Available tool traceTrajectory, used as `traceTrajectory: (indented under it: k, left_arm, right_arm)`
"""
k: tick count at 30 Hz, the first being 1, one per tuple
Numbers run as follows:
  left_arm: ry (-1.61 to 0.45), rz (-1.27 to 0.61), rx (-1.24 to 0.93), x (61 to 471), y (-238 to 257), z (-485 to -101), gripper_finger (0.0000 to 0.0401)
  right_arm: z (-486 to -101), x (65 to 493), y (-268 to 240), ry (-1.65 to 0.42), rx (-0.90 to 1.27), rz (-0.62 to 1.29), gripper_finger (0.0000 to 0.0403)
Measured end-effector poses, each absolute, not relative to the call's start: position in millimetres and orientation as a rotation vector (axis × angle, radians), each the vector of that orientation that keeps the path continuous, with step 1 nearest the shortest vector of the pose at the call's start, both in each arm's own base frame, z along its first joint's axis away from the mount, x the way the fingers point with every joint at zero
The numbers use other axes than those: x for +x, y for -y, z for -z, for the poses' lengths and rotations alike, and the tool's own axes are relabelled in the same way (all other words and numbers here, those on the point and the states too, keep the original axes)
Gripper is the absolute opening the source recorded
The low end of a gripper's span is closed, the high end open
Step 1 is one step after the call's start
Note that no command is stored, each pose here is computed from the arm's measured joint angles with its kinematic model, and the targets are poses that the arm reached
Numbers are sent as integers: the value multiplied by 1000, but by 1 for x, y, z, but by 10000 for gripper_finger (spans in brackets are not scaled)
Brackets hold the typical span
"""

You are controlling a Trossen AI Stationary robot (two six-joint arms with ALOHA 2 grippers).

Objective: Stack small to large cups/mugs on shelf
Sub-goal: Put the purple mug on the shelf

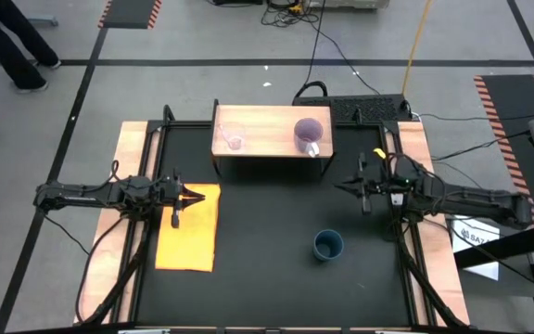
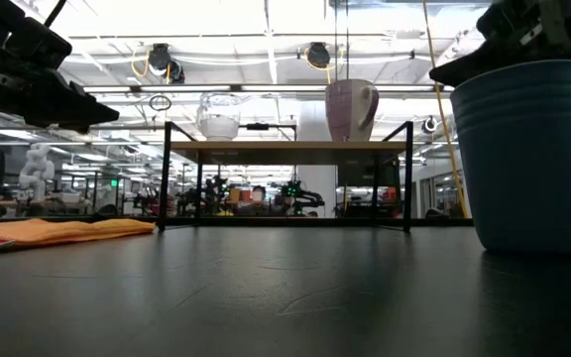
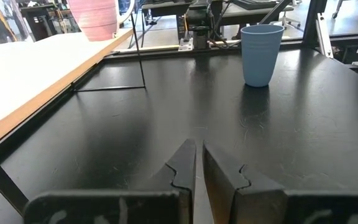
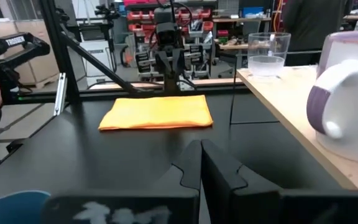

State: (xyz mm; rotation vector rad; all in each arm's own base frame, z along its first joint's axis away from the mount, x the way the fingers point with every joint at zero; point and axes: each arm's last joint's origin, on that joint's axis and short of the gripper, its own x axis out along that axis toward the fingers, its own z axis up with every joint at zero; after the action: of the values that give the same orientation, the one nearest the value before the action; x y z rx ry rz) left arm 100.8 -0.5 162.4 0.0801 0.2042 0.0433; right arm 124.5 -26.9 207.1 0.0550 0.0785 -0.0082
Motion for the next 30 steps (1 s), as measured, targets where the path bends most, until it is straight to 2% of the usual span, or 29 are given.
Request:
traceTrajectory:
  k: [21, 30]
  left_arm:
    - [-205, -44, 77, 101, 0, -162, 33]
    - [-171, -57, 55, 102, 0, -165, 33]
  right_arm:
    - [-170, 118, 25, -28, 35, 6, 0]
    - [-173, 118, 25, 12, 44, 5, 0]
